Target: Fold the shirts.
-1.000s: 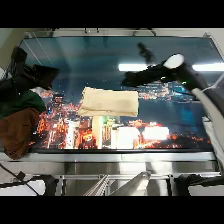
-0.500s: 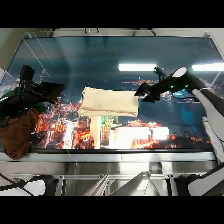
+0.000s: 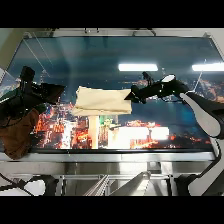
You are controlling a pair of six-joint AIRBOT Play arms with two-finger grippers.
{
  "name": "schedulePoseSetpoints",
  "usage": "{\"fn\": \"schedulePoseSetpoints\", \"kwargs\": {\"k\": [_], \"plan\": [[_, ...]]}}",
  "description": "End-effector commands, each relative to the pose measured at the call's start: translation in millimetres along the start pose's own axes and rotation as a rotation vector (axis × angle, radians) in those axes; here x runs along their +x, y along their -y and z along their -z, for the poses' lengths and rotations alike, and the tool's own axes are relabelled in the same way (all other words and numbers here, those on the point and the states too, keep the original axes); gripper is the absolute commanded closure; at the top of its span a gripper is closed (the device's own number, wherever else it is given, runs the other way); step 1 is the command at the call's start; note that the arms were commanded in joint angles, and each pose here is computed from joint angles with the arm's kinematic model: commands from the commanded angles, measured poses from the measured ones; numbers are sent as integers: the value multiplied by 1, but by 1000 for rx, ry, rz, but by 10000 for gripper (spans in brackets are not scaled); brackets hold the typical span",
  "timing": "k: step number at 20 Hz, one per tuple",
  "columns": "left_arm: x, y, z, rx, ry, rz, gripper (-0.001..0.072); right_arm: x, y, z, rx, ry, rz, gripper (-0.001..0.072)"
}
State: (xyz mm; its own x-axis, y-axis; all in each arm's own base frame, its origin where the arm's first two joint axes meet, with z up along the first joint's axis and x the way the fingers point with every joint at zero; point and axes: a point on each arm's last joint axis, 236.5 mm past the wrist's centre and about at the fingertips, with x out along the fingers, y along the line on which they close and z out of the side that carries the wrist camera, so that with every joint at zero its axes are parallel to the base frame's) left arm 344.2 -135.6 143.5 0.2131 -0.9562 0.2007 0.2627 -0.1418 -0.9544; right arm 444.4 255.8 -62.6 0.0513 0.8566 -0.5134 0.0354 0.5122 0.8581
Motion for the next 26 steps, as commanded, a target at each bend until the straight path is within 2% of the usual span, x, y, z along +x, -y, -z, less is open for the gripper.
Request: {"fn": "schedulePoseSetpoints", "kwargs": {"k": [1, 3, 5, 6, 10, 13, 16, 19, 22, 26], "plan": [[0, -9, -5, 17, 20, -40, 705, -51, -67, -21, -94, 111, -195, 690], [-5, -46, -8, 24, 17, -215, 708, -122, -82, -40, -171, 251, -156, 691], [-11, -78, -10, 51, -10, -379, 707, -211, -73, -53, -184, 430, -18, 690], [-9, -82, -13, 61, -12, -403, 707, -262, -59, -54, -158, 527, 76, 691], [6, -89, -23, 107, -7, -447, 707, -436, -4, 1, 71, 845, 433, 691], [16, -99, -19, 127, -28, -485, 707, -523, 39, 85, 378, 1004, 676, 691], [22, -113, -8, 153, -83, -535, 707, -547, 95, 179, 729, 920, 840, 691], [20, -133, 2, 176, -135, -625, 708, -552, 127, 258, 970, 747, 1011, 691], [22, -136, 4, 176, -146, -633, 708, -568, 134, 298, 1062, 678, 1157, 690], [22, -136, 5, 176, -147, -633, 708, -552, 155, 302, 1074, 622, 1149, 689]]}}
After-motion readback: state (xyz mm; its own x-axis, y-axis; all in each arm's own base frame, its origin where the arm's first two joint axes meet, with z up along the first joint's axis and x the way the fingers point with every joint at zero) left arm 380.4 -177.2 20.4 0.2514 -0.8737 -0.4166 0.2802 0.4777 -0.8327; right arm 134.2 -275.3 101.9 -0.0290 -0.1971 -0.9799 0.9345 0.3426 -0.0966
